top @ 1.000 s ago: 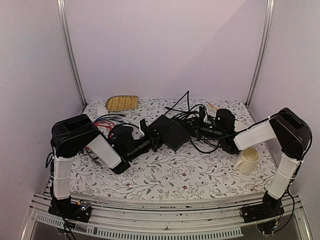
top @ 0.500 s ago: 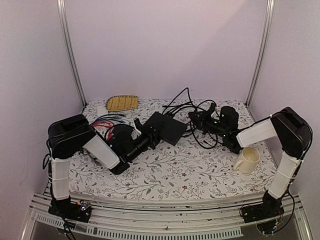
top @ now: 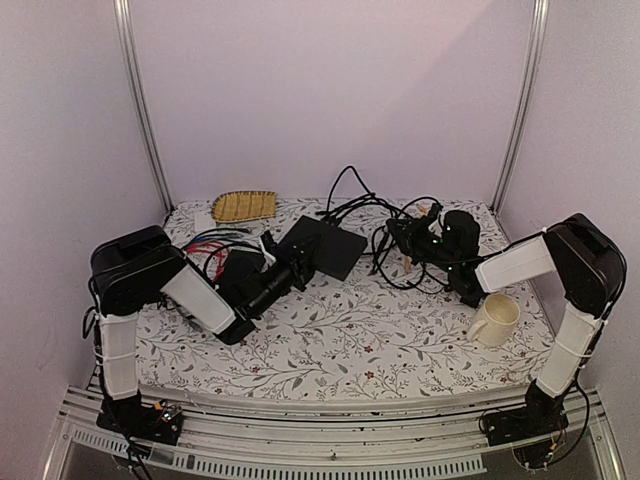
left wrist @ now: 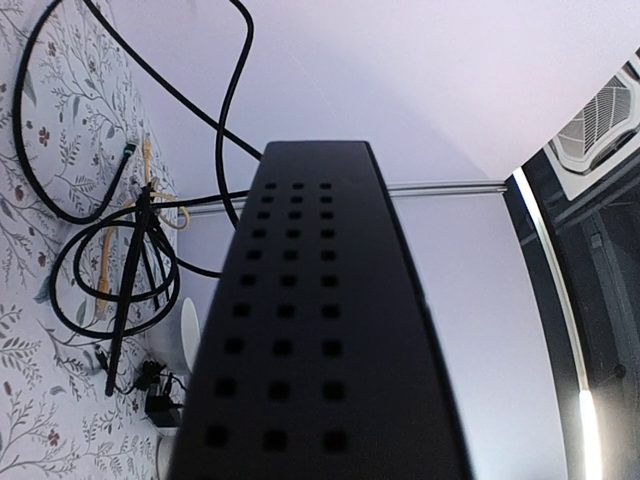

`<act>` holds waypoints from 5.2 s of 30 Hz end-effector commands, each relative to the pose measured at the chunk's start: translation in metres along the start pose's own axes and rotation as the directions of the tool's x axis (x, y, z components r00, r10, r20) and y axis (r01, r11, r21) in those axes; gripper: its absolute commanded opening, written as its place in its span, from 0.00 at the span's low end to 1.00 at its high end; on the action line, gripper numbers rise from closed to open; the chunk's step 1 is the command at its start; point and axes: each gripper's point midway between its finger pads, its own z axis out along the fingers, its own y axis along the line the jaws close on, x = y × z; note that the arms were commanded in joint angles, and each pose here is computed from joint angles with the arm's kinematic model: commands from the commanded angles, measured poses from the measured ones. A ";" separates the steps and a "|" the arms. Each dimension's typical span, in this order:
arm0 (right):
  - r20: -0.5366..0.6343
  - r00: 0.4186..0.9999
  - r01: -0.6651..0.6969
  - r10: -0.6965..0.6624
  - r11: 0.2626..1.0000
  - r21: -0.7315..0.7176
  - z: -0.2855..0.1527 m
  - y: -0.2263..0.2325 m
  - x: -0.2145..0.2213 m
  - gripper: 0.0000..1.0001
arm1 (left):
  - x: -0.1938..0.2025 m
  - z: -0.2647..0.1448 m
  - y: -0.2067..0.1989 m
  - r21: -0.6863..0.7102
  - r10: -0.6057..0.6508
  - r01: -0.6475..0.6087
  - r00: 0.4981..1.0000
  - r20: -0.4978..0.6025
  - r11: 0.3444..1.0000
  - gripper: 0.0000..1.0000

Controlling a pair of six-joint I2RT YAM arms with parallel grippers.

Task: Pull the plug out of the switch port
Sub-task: Place the connector at the corner of the board, then pull the connector from the switch port.

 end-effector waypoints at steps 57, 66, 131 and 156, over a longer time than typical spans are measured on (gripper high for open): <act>-0.031 0.916 0.392 -0.399 0.878 0.274 -0.212 0.118 -0.068 0.02 | -0.077 0.030 -0.057 0.175 0.127 -0.125 0.992 0.001 0.976 0.00; 0.020 0.924 0.347 -0.383 0.858 0.377 -0.223 0.093 -0.088 0.03 | -0.092 0.023 -0.055 0.150 0.144 -0.152 0.987 0.066 0.977 0.00; -0.178 0.911 0.395 -0.373 0.912 0.111 -0.135 0.062 -0.037 0.44 | 0.032 0.040 -0.025 0.237 0.116 -0.010 0.890 -0.440 0.972 0.00; -0.306 0.933 0.166 -0.191 0.980 -0.106 -0.060 0.047 0.057 0.42 | 0.063 0.036 -0.024 0.231 0.116 0.007 0.851 -0.513 0.973 0.00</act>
